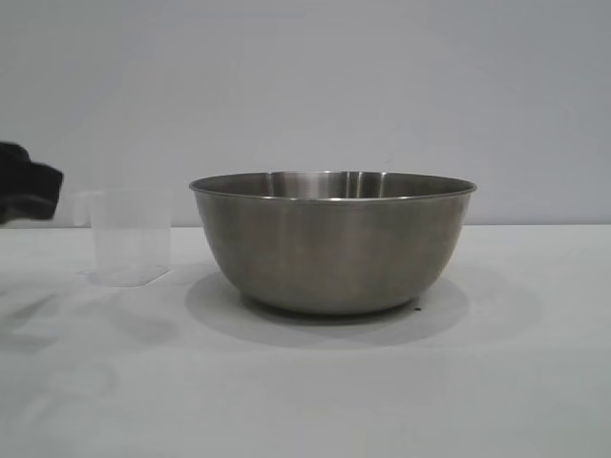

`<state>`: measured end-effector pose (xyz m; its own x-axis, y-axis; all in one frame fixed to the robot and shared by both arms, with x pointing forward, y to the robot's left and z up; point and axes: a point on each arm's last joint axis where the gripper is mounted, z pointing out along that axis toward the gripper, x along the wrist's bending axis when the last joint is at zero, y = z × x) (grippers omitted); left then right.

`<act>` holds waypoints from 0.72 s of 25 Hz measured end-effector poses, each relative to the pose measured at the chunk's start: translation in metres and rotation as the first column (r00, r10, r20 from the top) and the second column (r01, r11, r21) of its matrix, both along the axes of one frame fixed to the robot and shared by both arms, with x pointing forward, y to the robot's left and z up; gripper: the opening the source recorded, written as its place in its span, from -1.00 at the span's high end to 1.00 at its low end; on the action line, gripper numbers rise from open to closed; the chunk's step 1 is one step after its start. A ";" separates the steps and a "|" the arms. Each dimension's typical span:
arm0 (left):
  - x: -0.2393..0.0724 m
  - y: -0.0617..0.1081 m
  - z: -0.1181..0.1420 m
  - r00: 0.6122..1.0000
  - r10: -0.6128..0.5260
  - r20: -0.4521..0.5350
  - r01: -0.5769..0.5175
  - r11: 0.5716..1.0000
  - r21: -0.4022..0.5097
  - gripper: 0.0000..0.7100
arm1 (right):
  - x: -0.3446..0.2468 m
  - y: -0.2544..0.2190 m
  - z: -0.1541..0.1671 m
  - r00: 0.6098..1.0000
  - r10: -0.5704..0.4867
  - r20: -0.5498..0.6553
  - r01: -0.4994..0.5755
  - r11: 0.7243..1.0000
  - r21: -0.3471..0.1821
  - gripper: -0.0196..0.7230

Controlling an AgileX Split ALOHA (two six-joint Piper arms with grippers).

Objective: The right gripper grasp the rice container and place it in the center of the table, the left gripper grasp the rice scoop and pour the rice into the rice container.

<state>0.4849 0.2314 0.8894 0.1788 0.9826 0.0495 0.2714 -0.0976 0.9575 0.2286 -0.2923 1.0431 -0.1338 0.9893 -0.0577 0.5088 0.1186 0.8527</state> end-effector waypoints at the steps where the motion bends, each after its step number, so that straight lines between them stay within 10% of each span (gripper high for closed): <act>1: -0.002 0.001 0.006 1.000 -0.003 0.002 0.003 1.000 -0.005 0.16 | 0.000 0.000 0.000 1.000 0.000 0.000 0.000 1.000 0.000 -0.32; 18: -0.038 0.001 0.069 0.946 -0.076 -0.315 0.066 0.997 -0.041 0.16 | 0.000 0.000 0.000 1.000 0.000 0.000 0.000 1.000 0.000 -0.32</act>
<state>0.4473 0.2327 0.9583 0.2497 0.9670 -0.0500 0.5544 -0.1004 0.8262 0.2286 -0.2923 1.0431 -0.1338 0.9893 -0.0577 0.5088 0.1186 0.8527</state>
